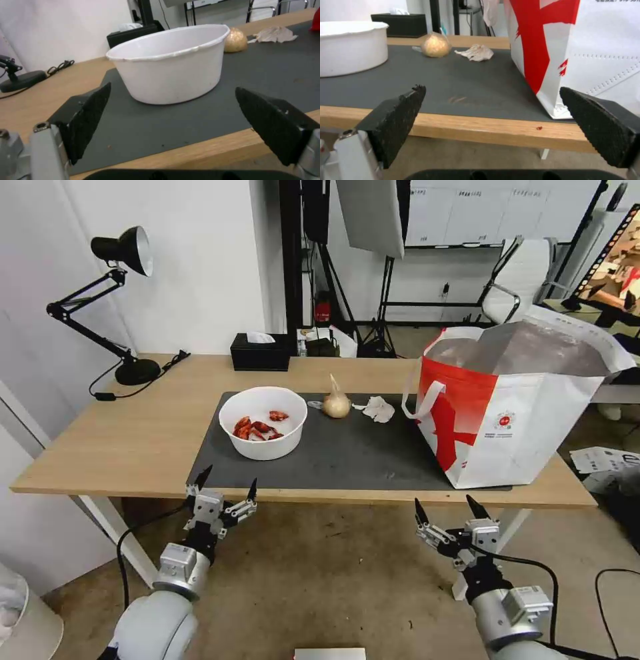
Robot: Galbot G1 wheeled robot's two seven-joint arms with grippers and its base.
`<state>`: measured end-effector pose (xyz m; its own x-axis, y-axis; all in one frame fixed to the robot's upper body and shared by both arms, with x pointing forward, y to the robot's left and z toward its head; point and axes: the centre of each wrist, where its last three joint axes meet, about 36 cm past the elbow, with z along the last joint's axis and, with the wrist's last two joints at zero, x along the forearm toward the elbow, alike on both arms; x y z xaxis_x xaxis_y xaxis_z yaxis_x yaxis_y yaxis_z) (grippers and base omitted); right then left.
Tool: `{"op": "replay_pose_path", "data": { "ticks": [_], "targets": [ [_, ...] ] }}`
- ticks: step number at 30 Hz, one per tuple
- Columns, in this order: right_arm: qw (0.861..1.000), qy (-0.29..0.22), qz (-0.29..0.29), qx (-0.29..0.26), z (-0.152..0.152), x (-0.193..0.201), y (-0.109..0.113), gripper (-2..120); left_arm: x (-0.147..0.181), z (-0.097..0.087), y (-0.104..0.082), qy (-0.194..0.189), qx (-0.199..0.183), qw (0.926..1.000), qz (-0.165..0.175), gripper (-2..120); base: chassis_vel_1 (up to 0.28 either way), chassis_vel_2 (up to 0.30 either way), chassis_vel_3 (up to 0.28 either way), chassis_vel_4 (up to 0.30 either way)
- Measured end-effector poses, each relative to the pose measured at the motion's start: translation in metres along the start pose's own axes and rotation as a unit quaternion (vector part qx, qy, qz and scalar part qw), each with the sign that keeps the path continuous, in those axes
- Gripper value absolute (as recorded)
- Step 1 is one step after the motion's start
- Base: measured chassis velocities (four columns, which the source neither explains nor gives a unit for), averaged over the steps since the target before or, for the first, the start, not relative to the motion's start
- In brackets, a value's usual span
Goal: Pick up the trash from the table and place it into the takeout bag.
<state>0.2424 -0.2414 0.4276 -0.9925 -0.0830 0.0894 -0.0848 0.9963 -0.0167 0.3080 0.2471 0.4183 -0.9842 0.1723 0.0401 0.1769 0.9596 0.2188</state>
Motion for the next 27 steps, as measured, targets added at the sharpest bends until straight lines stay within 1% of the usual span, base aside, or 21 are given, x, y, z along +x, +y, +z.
{"op": "replay_pose_path", "data": {
  "ticks": [10,21,26,27],
  "targets": [
    [1.0,0.005,-0.003,0.0,0.002,-0.002,0.002,100,0.0,0.004,0.001,0.005,-0.004,1.0,0.0,100,0.0,0.0,0.0,0.0],
    [1.0,0.007,-0.005,0.0,0.001,-0.005,0.004,100,0.002,0.006,-0.003,0.008,-0.001,1.0,0.002,100,0.0,0.0,0.0,0.0],
    [1.0,0.013,-0.023,-0.013,-0.003,-0.012,0.011,100,0.003,0.007,-0.003,0.01,-0.002,0.9999,0.003,100,0.0,0.0,0.0,0.0],
    [0.999,0.015,-0.036,-0.019,-0.007,-0.018,0.014,100,0.002,0.007,-0.003,0.009,-0.002,1.0,0.003,100,0.0,0.0,0.0,0.0]
  ]
}}
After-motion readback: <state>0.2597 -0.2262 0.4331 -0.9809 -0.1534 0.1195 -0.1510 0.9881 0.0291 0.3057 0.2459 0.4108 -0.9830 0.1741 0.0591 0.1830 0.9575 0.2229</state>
